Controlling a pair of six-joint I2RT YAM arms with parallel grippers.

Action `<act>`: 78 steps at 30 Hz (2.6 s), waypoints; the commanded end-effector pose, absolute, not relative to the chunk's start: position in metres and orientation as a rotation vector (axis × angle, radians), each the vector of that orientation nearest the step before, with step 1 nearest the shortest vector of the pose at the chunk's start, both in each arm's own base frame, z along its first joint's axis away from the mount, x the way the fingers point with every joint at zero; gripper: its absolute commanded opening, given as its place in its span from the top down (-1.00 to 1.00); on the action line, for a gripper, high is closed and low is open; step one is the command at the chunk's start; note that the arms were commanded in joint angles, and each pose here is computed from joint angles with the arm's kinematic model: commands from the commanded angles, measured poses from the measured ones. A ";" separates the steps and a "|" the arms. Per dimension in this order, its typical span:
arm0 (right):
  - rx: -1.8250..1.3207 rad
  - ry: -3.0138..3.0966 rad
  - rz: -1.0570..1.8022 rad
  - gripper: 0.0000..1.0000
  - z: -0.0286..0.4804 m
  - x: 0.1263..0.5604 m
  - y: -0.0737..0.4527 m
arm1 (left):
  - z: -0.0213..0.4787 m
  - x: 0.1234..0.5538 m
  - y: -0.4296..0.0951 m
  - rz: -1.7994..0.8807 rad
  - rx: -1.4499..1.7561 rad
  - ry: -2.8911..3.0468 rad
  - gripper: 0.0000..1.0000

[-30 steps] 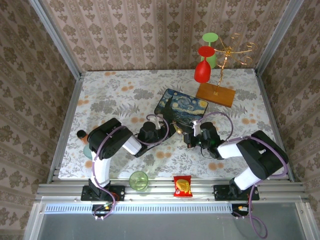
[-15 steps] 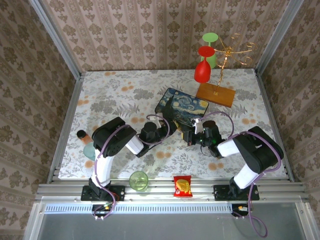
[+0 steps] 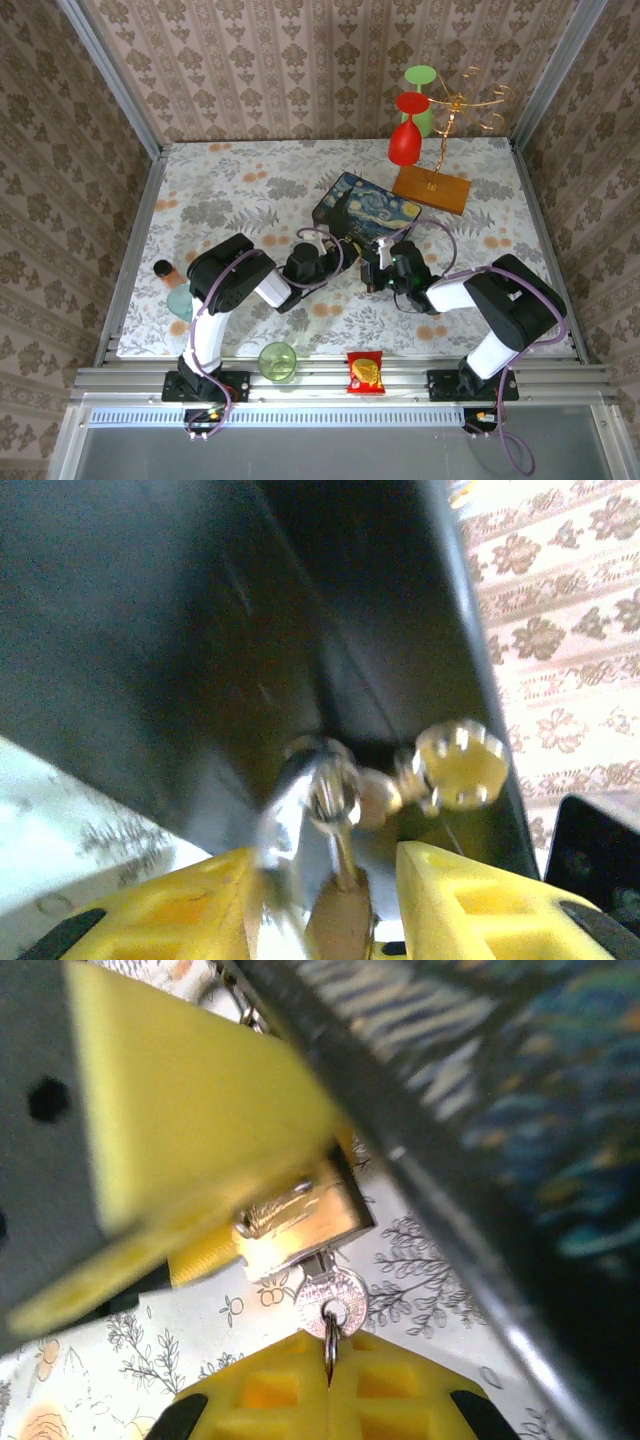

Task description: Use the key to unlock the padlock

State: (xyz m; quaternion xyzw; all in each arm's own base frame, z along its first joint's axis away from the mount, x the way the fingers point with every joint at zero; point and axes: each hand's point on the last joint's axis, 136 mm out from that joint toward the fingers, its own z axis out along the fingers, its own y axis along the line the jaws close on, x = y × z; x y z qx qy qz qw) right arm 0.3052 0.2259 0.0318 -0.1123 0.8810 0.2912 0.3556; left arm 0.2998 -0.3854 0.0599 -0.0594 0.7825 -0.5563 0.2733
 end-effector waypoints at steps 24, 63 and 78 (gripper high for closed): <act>-0.343 2.378 0.679 0.88 0.012 0.288 0.226 | 0.074 0.301 -0.367 -1.468 -0.131 2.040 0.20; -0.616 2.167 0.094 0.38 0.043 0.310 0.222 | 0.099 0.280 -0.374 -1.621 -0.140 2.099 1.00; -0.708 2.095 0.023 0.75 0.042 0.320 0.242 | 0.096 0.268 -0.376 -1.684 -0.159 2.118 0.98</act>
